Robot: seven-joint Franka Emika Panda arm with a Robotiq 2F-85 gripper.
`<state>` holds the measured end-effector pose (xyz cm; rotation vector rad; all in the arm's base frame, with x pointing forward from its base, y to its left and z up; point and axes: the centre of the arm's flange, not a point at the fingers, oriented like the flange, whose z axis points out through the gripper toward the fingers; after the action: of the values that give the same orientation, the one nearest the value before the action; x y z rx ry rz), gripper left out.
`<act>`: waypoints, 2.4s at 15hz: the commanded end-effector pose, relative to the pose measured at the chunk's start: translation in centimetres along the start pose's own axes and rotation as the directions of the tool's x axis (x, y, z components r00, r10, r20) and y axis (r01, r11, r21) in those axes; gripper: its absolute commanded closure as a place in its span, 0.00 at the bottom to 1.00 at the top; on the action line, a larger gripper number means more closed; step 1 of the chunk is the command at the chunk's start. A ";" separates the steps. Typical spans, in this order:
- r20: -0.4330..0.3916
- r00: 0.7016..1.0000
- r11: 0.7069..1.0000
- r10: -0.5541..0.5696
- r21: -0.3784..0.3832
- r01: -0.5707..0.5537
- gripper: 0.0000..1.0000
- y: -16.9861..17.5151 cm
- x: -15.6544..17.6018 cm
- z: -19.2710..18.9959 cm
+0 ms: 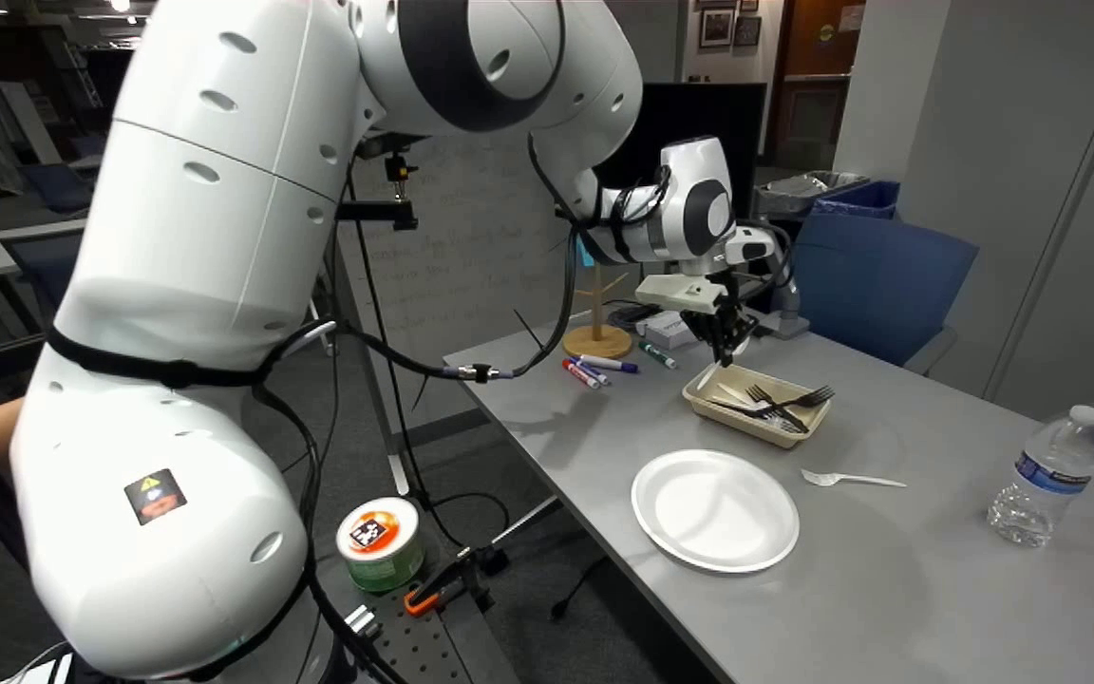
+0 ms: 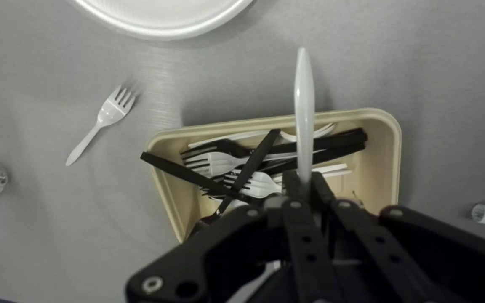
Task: Pick up the spoon from the table and put it in the tray
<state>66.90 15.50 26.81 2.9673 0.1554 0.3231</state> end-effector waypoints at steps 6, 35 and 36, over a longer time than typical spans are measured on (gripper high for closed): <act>-0.088 0.996 1.000 -0.022 -0.020 0.020 0.98 -1.1 4.5 4.6; 0.036 0.998 0.998 0.055 0.008 -0.056 0.00 0.1 -2.1 0.3; 0.040 0.997 0.998 0.058 0.011 -0.059 0.00 0.1 -2.8 -0.4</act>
<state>68.46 15.19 24.03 2.9673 0.1069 0.3079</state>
